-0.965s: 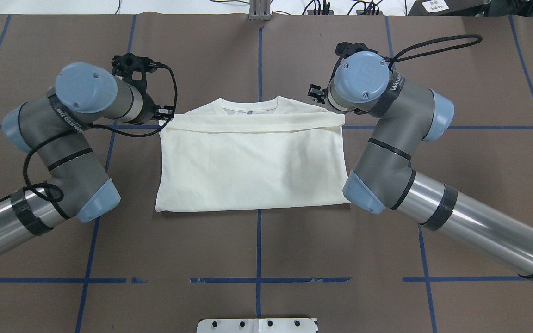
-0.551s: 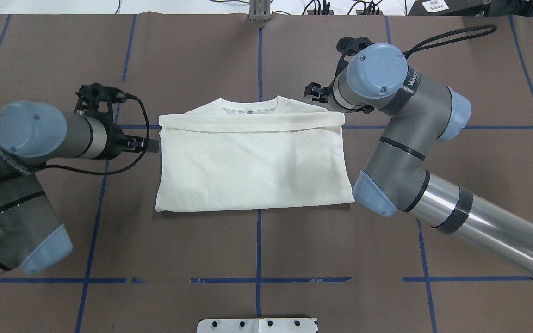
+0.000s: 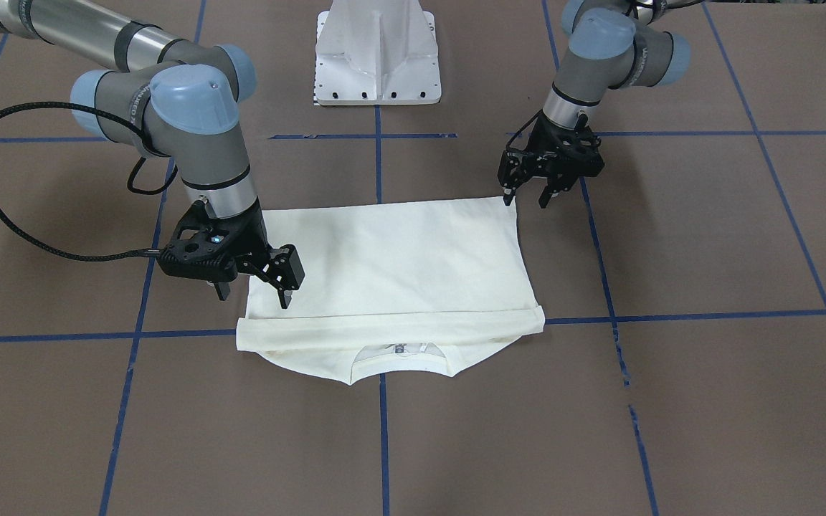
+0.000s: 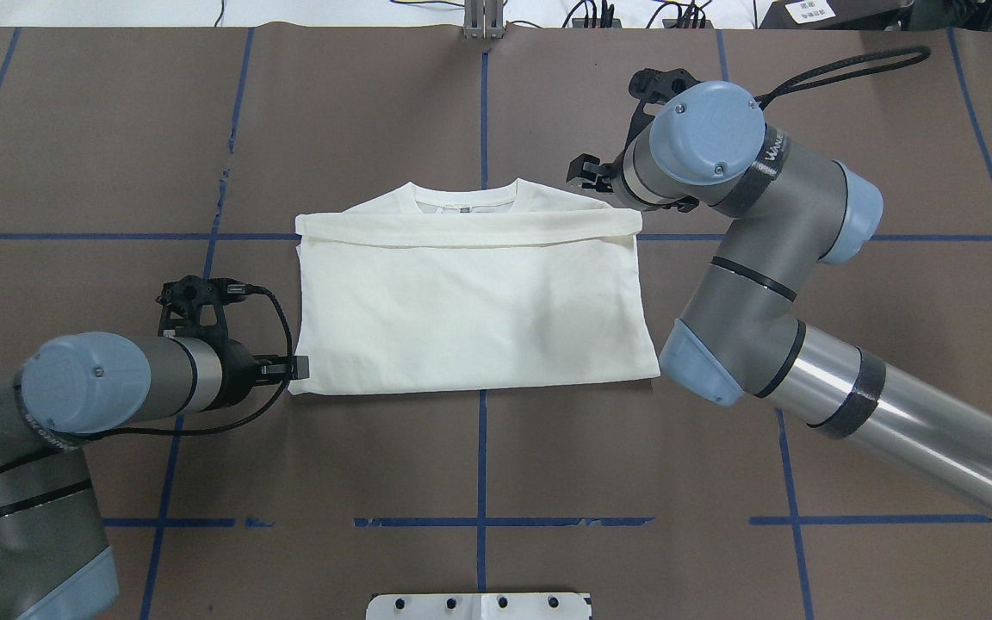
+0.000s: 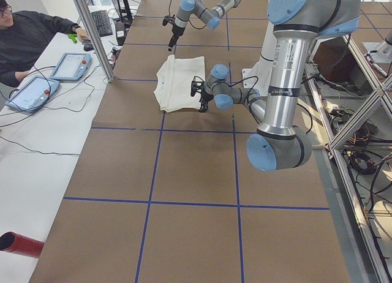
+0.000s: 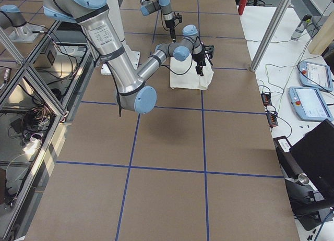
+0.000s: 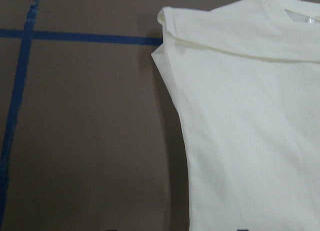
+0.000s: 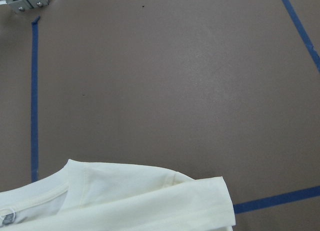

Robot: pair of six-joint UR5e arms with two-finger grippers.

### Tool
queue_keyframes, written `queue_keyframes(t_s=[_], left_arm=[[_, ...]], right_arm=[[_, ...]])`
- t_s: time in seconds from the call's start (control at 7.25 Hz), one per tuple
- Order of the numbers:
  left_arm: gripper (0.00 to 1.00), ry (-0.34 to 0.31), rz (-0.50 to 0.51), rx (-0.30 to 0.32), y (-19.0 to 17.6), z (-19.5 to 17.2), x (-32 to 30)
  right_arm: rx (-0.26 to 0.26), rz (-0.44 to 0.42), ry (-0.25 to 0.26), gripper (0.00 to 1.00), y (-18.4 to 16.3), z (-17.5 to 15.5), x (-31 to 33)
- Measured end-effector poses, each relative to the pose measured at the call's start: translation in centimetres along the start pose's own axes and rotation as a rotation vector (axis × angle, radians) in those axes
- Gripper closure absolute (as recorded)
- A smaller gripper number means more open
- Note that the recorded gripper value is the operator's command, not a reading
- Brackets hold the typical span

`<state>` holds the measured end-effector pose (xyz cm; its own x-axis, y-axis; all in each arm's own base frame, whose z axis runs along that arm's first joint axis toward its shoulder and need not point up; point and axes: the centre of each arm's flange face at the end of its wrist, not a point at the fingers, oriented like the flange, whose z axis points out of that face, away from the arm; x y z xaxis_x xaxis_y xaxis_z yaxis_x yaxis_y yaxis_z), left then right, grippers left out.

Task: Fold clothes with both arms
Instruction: 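Push the folded shirt's side with the left gripper, rotating it on the table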

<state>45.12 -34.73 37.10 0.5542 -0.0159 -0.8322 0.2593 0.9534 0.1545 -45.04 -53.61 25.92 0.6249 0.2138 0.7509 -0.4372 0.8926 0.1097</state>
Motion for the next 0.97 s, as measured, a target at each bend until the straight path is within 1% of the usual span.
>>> queue_keyframes(t_s=[0.28,0.41,0.55,0.69,0.83,0.97], left_arm=[[0.44,-0.008,-0.009,-0.009,0.7,1.0,0.2],[0.53,-0.01,-0.008,-0.013,0.9,1.5,0.5],[0.66,-0.009,-0.005,-0.019,1.3,1.8,0.8],[0.72,-0.008,-0.004,-0.023,1.5,1.9,1.0],[0.82,-0.007,-0.003,-0.025,1.6,2.0,1.1],[0.96,-0.007,-0.002,-0.026,1.6,2.0,1.1]], right_arm=[[0.0,0.0,0.001,0.0,0.1,0.1,0.0],[-0.001,0.0,0.004,0.0,0.1,0.2,0.2],[-0.001,-0.001,0.008,0.0,0.1,0.3,0.4],[-0.002,-0.002,0.01,0.0,0.2,0.4,0.5],[-0.001,-0.003,0.011,0.0,0.2,0.5,0.5],[-0.001,-0.003,0.011,0.0,0.2,0.5,0.5]])
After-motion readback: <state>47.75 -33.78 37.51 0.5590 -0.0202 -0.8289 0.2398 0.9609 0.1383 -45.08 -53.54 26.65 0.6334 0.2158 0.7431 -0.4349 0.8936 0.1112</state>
